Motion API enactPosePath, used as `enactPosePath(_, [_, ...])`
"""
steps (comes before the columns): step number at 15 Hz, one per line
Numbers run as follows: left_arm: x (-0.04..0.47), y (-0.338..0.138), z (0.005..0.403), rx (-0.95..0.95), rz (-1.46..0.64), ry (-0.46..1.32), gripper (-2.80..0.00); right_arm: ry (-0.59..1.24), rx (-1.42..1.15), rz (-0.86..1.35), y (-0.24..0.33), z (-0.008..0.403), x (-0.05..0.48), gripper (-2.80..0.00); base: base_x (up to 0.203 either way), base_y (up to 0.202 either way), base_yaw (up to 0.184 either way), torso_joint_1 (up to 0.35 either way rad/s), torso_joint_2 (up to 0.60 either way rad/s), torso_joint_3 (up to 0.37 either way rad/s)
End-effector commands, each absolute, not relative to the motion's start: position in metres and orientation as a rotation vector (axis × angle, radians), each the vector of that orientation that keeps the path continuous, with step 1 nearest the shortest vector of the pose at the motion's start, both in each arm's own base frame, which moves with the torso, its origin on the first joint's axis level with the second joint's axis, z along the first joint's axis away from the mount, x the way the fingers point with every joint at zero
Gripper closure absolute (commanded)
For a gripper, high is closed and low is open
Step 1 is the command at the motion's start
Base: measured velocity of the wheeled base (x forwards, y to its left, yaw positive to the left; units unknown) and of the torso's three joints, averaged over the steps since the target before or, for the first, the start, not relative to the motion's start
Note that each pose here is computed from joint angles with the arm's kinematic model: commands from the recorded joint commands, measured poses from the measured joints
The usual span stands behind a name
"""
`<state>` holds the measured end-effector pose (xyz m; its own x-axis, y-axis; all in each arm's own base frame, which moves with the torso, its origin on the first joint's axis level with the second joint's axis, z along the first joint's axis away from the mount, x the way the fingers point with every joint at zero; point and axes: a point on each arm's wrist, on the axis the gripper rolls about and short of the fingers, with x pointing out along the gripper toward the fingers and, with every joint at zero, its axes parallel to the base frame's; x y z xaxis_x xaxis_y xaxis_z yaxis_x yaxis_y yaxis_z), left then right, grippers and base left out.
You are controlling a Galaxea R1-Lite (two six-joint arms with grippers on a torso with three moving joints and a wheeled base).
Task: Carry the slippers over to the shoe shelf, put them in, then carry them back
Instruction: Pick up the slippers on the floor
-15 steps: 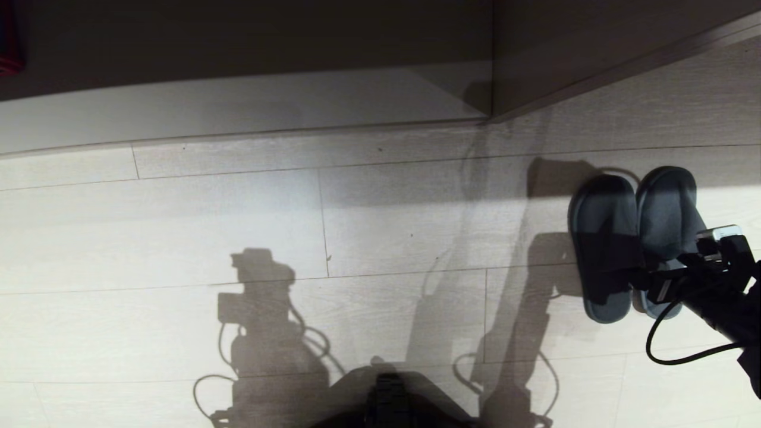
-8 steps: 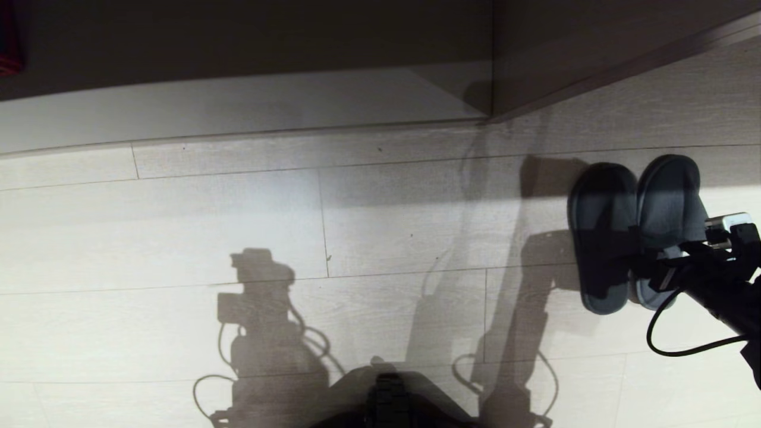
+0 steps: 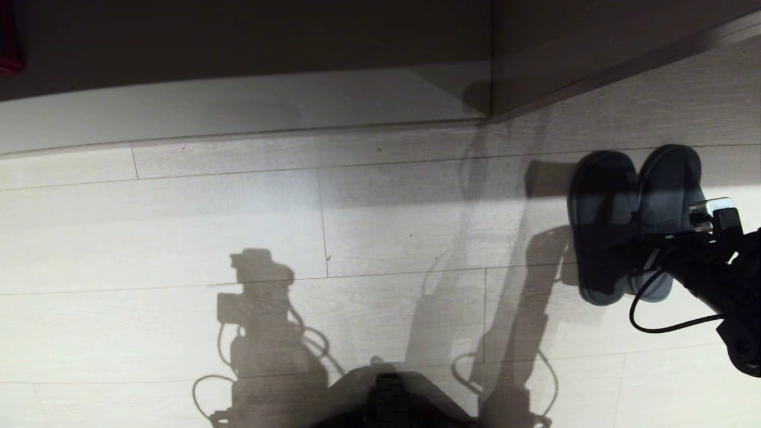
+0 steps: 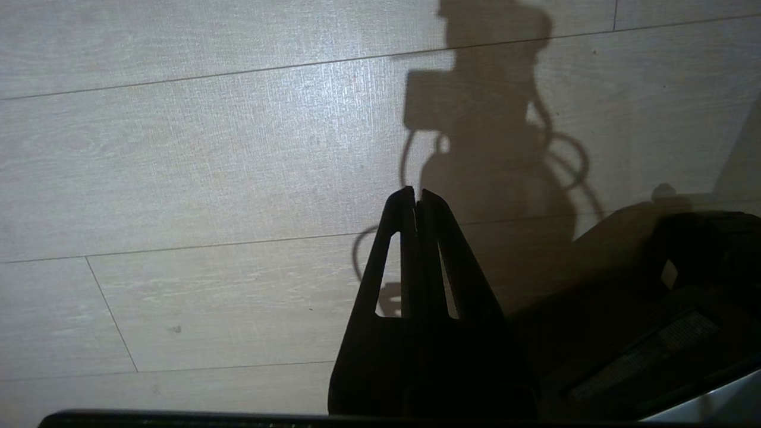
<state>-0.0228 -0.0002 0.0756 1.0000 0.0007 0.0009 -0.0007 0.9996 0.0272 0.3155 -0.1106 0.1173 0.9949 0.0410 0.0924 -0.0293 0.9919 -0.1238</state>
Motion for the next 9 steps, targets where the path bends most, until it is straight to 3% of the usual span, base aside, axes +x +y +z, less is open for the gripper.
enactPosePath(1, [-0.023,0.0,0.076,0.028,0.002,-0.002,0.0,-0.145,-0.142,0.056,-0.104,0.13,0.318,-2.8,0.0,0.0,0.0,0.0,0.0,0.0])
enactPosePath(4, [-0.023,0.0,0.076,0.028,0.002,-0.002,0.0,-0.197,-0.155,0.097,-0.088,0.146,0.318,-2.8,0.0,0.0,0.0,0.0,0.0,0.0])
enactPosePath(9, [-0.023,0.0,0.076,0.026,0.006,-0.001,0.0,-0.173,-0.148,0.093,-0.087,0.137,0.323,-2.8,0.0,0.0,0.0,0.0,0.0,0.0])
